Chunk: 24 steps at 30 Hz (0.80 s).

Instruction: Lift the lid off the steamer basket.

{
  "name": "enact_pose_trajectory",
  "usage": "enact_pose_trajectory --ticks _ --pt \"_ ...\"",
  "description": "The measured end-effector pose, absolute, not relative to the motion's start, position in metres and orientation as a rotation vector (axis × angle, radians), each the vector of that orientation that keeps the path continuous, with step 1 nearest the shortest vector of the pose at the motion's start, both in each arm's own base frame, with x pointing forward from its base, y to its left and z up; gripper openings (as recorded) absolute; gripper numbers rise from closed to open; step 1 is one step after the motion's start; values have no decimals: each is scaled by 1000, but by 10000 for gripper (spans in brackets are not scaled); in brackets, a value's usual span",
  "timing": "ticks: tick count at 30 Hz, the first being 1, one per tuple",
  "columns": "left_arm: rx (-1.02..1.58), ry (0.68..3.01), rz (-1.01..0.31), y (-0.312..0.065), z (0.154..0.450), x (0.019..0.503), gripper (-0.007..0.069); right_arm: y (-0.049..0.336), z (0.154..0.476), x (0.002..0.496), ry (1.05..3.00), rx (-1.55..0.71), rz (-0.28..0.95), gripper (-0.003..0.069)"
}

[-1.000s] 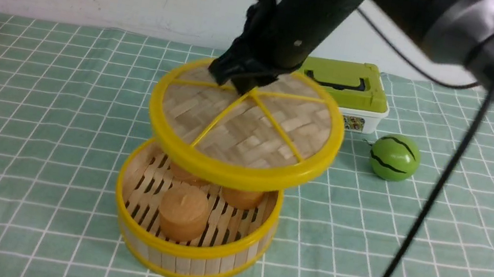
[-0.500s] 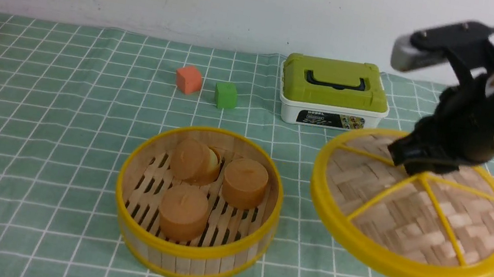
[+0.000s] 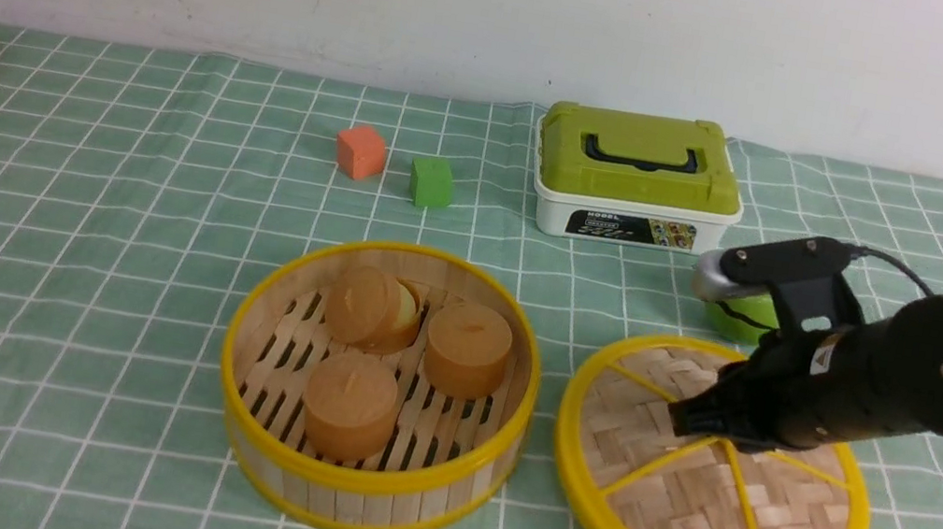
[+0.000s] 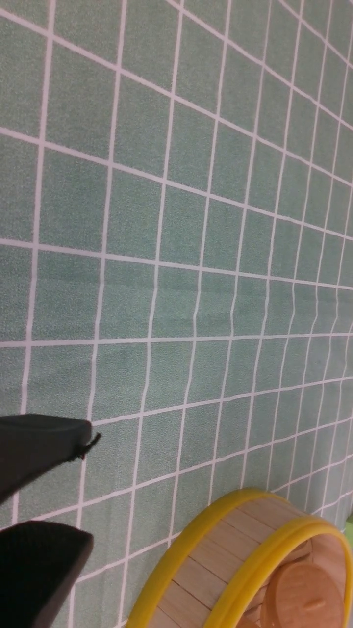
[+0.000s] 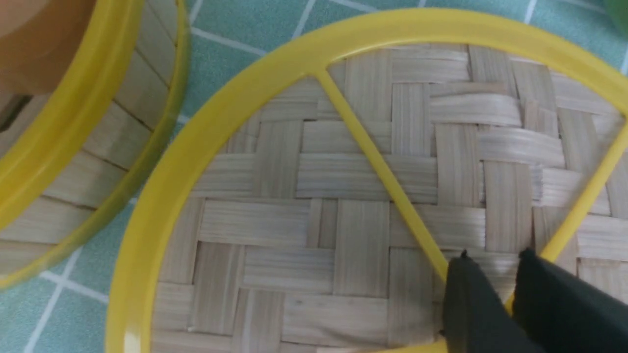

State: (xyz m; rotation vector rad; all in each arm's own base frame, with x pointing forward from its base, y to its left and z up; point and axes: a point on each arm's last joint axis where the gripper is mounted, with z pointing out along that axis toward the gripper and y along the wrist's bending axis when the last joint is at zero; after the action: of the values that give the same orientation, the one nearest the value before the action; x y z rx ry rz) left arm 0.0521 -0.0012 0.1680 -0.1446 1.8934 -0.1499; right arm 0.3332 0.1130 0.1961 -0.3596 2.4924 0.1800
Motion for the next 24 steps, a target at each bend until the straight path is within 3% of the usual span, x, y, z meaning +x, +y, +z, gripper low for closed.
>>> enact_pose_trajectory --ticks 1,6,9,11,14,17,18,21,24 --pt "-145 1893 -150 -1 168 52 239 113 195 333 2492 -360 180 103" --pt "-145 1893 -150 -1 168 52 239 112 193 336 2494 -354 177 250" --pt "-145 1893 -150 -1 168 52 239 106 219 332 2481 -338 180 340" --pt "-145 1893 -150 -1 168 52 239 103 239 326 2450 -338 184 352" --pt "-145 1893 -150 -1 168 52 239 96 283 303 2360 -345 185 328" --pt "-145 1893 -150 -1 168 52 239 85 325 268 2256 -342 192 235" --pt "-145 1893 -150 -1 168 52 239 78 343 245 2200 -337 198 164" --pt "-145 1893 -150 -1 168 52 239 64 356 200 2137 -324 213 38" --pt "-145 1893 -150 -1 168 52 239 51 350 158 2069 -283 229 -14"
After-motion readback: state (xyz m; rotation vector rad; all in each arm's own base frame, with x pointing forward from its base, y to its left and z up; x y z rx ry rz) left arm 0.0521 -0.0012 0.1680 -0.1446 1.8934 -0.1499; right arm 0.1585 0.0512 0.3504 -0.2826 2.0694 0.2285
